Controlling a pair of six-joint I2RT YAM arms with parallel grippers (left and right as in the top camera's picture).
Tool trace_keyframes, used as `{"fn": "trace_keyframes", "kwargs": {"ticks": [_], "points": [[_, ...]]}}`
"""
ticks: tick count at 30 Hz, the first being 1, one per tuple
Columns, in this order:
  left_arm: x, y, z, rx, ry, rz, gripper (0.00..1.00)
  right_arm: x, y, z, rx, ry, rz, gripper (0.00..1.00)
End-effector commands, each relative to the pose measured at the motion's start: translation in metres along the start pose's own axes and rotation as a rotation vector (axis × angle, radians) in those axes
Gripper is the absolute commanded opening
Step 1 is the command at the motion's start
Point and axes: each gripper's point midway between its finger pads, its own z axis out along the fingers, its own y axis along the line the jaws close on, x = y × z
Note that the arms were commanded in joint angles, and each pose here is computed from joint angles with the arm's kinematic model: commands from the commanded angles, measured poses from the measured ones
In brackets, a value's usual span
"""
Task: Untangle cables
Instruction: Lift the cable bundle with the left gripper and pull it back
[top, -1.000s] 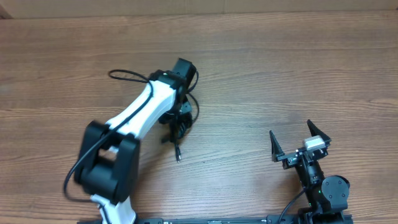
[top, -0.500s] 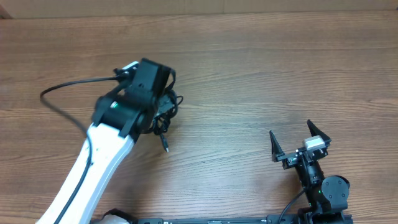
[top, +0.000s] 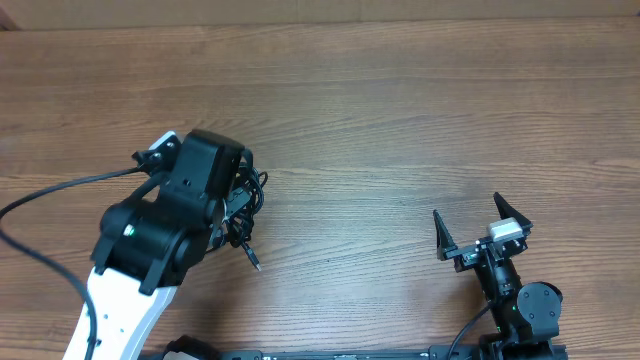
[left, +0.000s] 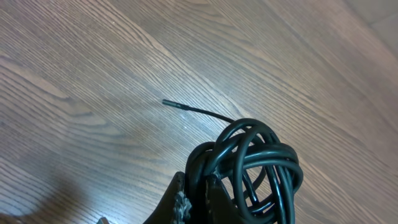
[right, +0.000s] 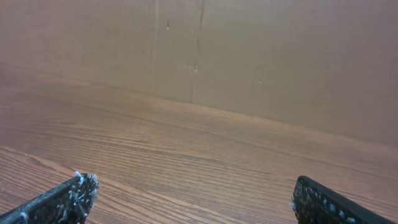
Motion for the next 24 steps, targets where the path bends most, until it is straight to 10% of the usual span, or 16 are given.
{"fn": "trace_keyframes", "kwargs": {"ticks": [1,10,24], "points": [[0.001,0.001,-0.014,0.05,0.004,-0.049,0.04,0.0,0.01,0.0,-0.053,-0.012,0.007,1.0],[0.016,0.007,-0.015,0.037,0.083,-0.035,0.04,-0.002,0.029,-0.002,-0.169,0.026,0.559,1.0],[0.037,-0.021,-0.021,0.177,0.222,-0.048,0.04,-0.038,0.072,-0.023,-0.45,0.048,0.55,1.0]]}}
